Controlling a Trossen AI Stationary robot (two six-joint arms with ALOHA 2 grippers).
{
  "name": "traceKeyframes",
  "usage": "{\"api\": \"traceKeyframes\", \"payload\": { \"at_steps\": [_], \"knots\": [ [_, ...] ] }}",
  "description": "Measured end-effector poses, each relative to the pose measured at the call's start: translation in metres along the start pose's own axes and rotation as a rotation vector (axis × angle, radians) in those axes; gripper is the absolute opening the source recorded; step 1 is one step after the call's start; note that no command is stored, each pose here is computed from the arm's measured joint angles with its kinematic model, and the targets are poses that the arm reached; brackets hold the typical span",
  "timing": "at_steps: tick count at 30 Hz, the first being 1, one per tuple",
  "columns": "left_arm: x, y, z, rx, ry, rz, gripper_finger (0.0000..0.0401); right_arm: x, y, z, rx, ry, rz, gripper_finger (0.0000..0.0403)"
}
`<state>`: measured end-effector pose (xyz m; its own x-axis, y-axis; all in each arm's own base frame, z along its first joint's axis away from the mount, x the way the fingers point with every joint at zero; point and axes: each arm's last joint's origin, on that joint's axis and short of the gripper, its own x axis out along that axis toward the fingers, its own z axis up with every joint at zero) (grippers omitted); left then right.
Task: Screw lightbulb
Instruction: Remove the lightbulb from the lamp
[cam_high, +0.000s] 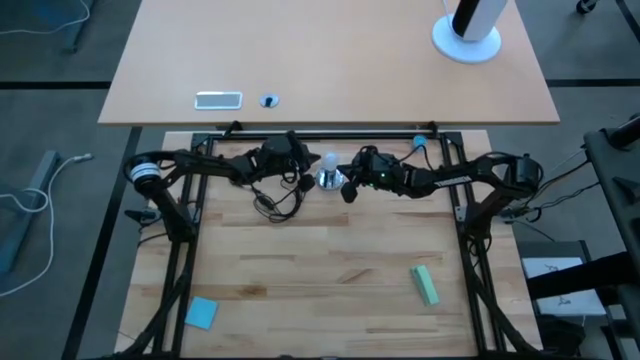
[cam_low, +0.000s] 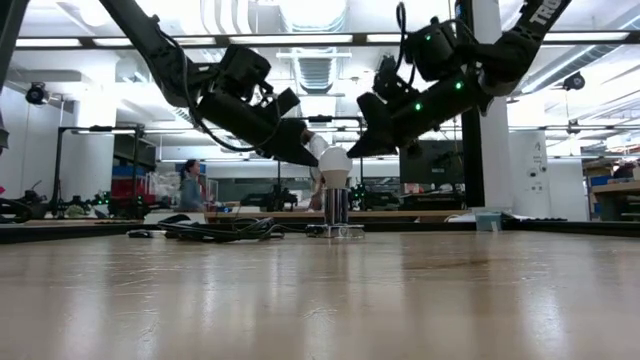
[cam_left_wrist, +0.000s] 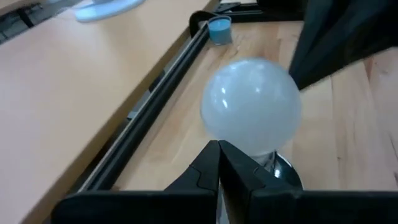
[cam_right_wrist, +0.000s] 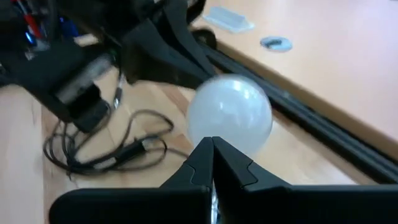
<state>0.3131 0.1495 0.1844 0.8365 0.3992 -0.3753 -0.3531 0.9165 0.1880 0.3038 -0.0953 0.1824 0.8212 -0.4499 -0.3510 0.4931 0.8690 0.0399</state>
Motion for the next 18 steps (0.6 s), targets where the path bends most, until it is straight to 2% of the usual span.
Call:
{"api": "traceKeyframes", "payload": {
  "at_steps": [8,13,18],
  "knots": [
    [-0.002,-0.004,0.000,-0.030,0.007,-0.057,0.0000,0.003,-0.005,-0.001,-0.003,-0.010,-0.061,0.0000],
    [-0.006,-0.011,0.003,-0.029,0.015,-0.157,0.0000,0.003,-0.011,-0.003,-0.007,0.017,-0.095,0.0000],
    [-0.009,-0.012,0.003,-0.027,0.040,-0.155,0.0000,0.003,-0.014,-0.007,-0.006,0.066,-0.103,0.0000]
  ]
}}
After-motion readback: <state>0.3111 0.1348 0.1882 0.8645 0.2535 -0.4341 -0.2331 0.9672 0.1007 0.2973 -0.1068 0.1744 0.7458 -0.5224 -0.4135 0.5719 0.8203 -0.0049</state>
